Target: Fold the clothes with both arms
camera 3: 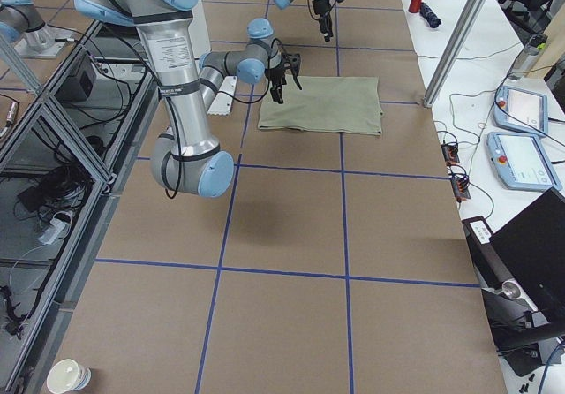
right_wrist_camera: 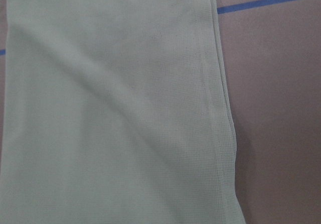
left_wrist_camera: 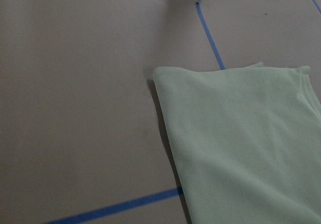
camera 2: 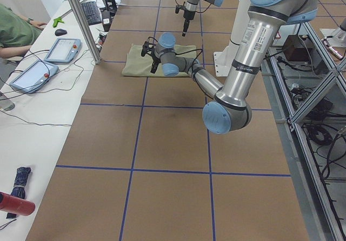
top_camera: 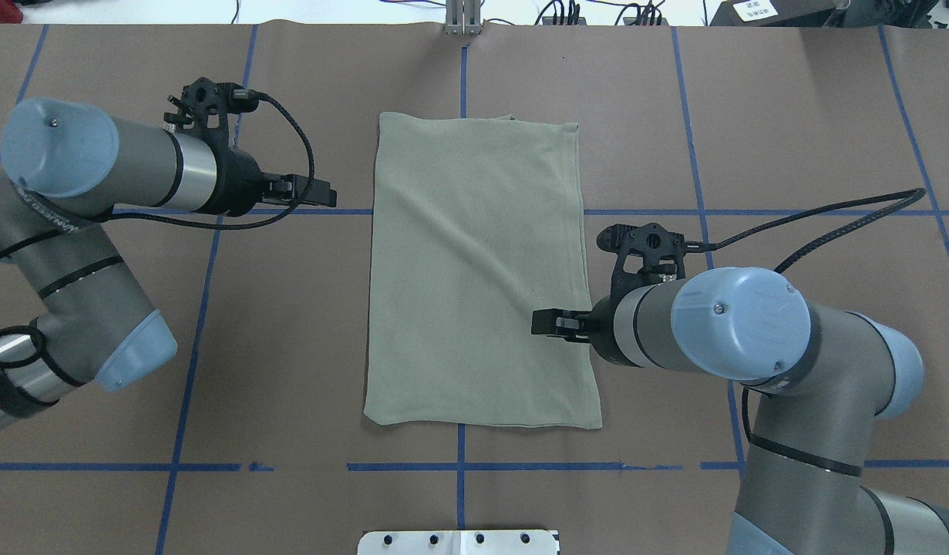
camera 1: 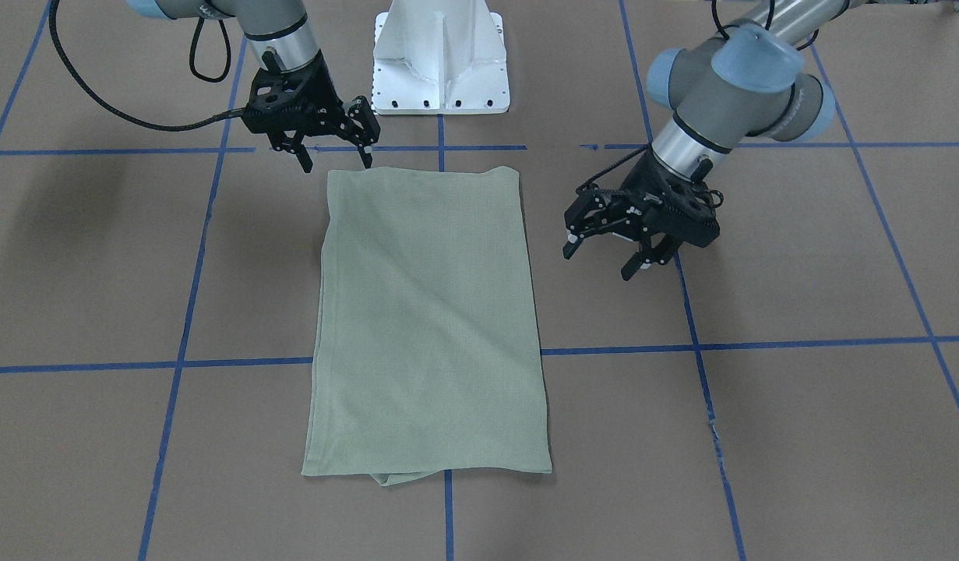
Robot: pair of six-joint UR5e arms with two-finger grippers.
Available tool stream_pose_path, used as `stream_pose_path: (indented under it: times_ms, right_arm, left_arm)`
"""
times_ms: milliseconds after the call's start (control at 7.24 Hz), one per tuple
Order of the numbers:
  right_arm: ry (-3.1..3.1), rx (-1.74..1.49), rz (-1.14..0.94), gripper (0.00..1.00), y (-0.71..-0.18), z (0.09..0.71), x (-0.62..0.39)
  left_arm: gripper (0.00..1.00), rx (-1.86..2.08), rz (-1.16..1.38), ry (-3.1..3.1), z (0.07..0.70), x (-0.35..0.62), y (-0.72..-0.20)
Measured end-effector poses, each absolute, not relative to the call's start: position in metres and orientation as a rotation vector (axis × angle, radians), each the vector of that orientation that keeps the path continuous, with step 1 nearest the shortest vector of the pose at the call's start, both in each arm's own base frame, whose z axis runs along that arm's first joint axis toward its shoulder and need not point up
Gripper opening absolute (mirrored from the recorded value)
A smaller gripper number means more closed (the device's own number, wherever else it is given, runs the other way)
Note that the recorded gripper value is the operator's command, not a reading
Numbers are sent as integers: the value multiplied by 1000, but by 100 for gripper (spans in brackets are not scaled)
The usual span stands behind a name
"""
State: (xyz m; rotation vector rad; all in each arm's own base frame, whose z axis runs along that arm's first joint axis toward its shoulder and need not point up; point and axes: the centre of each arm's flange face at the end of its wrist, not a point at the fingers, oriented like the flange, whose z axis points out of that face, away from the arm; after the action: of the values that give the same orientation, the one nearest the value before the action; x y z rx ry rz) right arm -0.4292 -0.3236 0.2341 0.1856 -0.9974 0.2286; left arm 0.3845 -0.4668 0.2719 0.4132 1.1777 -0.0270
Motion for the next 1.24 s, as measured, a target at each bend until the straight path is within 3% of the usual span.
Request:
stream_pose_path:
  times_ms: [414, 690, 1243]
  right_arm:
    - [-1136, 177, 338, 100, -323, 262, -399]
    - [-1156, 165, 383, 100, -325, 270, -391]
    - [-1160, 168, 401, 100, -327, 271, -389]
  left_arm:
    - [100, 286, -166, 1228, 247, 417, -368]
    - [89, 206, -328, 1240, 254, 456, -318]
    - [86, 90, -506, 1261, 279, 510, -265]
